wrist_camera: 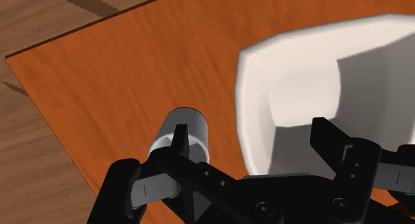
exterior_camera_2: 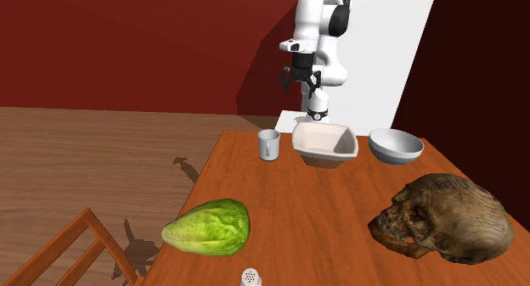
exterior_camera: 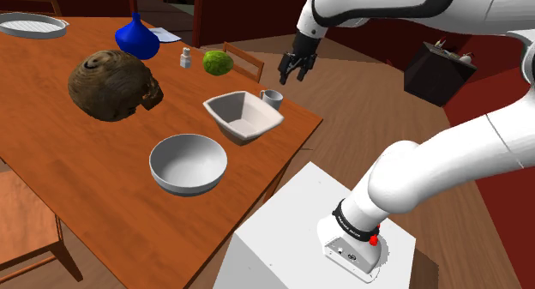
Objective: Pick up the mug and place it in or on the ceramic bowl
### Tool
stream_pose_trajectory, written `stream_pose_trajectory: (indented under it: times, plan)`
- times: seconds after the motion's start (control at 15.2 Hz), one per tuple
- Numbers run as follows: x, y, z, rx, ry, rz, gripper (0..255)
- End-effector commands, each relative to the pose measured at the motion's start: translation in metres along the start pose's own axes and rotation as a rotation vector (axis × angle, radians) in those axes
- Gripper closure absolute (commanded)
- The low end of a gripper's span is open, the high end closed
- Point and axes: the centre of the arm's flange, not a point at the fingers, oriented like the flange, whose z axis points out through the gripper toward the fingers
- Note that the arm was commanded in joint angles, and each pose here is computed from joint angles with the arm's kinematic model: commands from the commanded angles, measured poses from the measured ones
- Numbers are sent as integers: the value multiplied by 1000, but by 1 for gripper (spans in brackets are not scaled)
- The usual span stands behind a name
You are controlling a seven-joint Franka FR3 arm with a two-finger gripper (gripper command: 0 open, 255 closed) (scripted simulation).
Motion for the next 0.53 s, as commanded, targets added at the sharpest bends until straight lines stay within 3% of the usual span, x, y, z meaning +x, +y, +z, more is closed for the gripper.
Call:
stream_pose_trajectory:
  times: [0.0, 0.46]
  plan:
    - [18, 4, 21, -4, -5, -1, 0]
    - [80, 20, 90, -14, -25, -6, 0]
